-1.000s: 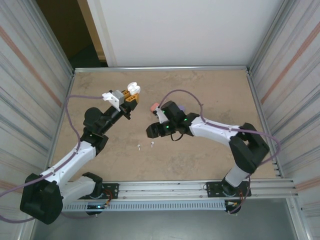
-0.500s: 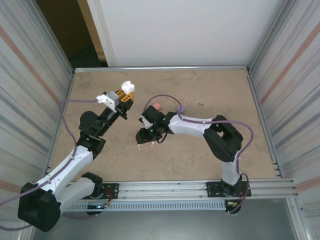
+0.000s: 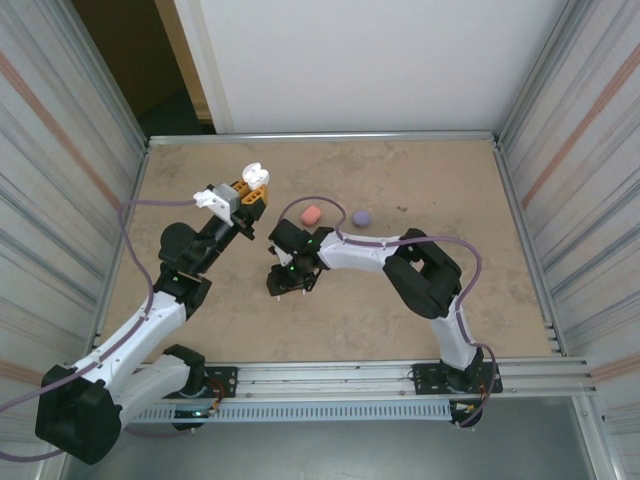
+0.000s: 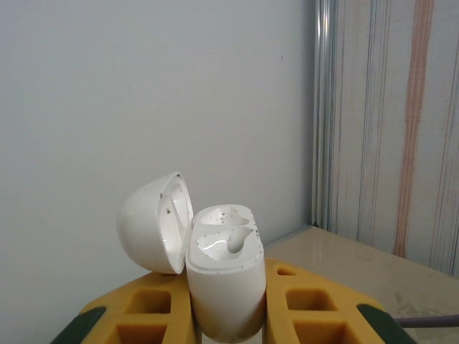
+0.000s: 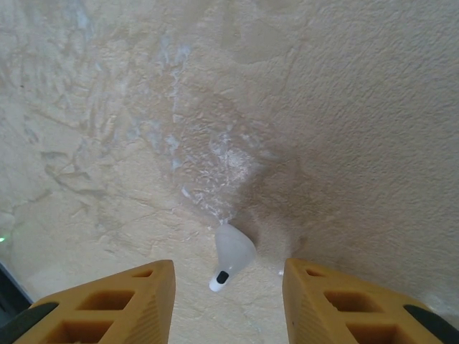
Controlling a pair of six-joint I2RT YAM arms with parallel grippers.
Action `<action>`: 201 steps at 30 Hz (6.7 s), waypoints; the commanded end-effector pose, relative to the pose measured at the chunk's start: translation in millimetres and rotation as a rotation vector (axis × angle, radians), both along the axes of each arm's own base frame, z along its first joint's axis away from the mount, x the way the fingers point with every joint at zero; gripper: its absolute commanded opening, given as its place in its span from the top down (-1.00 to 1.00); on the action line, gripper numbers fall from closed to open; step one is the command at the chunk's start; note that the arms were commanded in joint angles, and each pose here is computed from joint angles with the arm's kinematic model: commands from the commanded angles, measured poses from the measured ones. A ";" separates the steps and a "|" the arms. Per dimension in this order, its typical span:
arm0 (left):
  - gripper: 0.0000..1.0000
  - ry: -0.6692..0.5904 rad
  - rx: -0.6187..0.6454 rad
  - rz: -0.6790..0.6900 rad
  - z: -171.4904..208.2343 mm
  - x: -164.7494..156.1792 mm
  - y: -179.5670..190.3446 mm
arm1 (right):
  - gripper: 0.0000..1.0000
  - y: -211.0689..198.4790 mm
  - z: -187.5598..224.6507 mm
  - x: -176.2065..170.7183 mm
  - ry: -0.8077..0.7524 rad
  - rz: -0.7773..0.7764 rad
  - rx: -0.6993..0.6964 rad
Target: Insert the wireless bluetooth earbuds into the charging case
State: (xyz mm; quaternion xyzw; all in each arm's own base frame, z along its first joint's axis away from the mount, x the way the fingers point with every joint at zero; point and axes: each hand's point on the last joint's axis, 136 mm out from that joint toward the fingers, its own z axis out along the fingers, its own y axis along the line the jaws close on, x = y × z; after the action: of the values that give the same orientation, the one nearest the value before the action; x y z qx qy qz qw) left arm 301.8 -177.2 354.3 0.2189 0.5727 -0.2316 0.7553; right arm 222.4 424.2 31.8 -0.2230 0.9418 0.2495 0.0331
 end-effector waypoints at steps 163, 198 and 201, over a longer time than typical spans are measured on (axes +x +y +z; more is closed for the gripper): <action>1.00 0.011 0.160 -0.720 -11.9 -30.6 -127.0 | 0.61 -124.0 347.2 49.1 -0.980 0.166 0.553; 1.00 0.019 0.156 -0.712 -10.9 -30.0 -126.2 | 0.53 -121.0 318.4 51.9 -0.939 0.190 0.480; 1.00 0.020 0.156 -0.712 -10.8 -30.0 -126.2 | 0.50 -119.8 322.3 50.5 -0.936 0.194 0.494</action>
State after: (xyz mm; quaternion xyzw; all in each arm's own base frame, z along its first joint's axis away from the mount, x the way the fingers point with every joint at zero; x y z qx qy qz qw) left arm 274.4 -302.0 325.2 0.4591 0.5027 -0.4351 0.5893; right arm 276.9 299.5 358.6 -0.3703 0.7171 0.3335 0.4873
